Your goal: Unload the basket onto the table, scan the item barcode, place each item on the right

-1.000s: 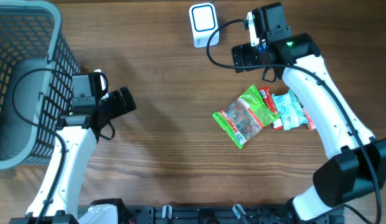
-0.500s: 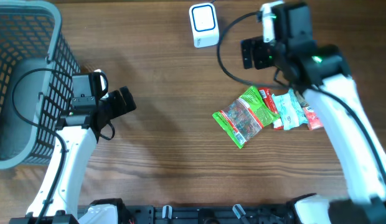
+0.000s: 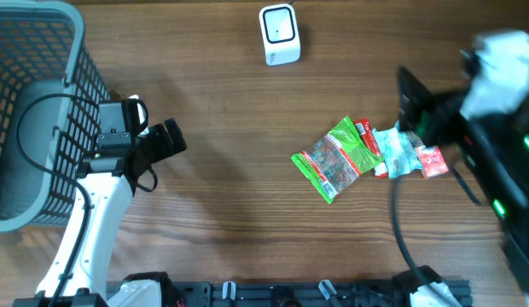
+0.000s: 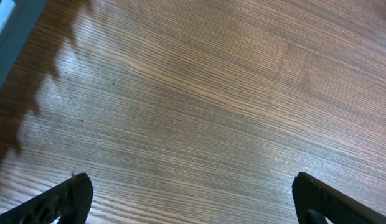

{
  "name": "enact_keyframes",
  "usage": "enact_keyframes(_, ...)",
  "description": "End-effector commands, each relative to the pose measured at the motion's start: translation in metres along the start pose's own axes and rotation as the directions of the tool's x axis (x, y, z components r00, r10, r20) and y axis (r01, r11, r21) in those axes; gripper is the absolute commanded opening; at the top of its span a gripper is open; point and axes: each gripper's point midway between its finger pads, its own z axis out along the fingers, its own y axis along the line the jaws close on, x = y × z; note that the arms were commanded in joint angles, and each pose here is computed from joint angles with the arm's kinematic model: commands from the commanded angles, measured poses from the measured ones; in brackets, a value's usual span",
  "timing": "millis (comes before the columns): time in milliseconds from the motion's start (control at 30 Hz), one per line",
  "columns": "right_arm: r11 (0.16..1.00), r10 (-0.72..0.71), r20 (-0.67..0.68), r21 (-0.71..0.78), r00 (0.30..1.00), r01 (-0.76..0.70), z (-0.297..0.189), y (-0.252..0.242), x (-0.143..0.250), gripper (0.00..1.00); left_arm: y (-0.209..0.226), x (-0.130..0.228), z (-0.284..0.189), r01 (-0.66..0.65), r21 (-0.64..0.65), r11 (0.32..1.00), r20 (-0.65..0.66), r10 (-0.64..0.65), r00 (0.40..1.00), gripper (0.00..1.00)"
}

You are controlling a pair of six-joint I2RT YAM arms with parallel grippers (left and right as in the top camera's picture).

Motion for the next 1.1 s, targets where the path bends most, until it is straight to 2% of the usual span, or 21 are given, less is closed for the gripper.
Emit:
enact_keyframes(0,0.999,0.036,0.124,0.010,0.992,-0.038,-0.050,-0.009,-0.018,1.00,0.000,0.001,0.002,0.008,0.008,1.000,-0.005,-0.008,1.000,1.00)
enact_keyframes(200,0.998,0.054,0.249,0.003,0.967,-0.057,-0.110,-0.018,-0.025,1.00,0.000,0.001,0.002,0.008,0.008,1.000,-0.005,-0.008,1.000,1.00)
enact_keyframes(433,0.999,0.035,0.256,0.030,0.966,-0.044,-0.141,-0.026,-0.003,1.00,0.000,0.001,0.002,0.008,0.008,1.000,-0.006,-0.008,1.000,1.00)
enact_keyframes(567,0.998,0.028,0.251,0.047,0.968,-0.042,-0.145,-0.028,0.017,1.00,0.000,0.001,0.002,0.008,0.008,1.000,-0.005,-0.008,1.000,1.00)
enact_keyframes(733,0.988,0.058,0.268,0.123,0.962,-0.094,-0.140,-0.038,0.061,1.00,0.000,0.001,0.002,0.008,0.008,1.000,-0.005,-0.008,1.000,1.00)
enact_keyframes(867,0.977,0.078,0.360,0.156,0.929,-0.143,-0.134,-0.044,0.083,1.00,0.000,0.001,0.002,0.008,0.008,1.000,-0.005,-0.008,1.000,1.00)
enact_keyframes(1067,0.986,0.057,0.530,0.101,0.846,-0.130,-0.113,-0.036,0.089,1.00,0.000,0.001,0.002,0.008,0.008,1.000,-0.006,-0.008,1.000,1.00)
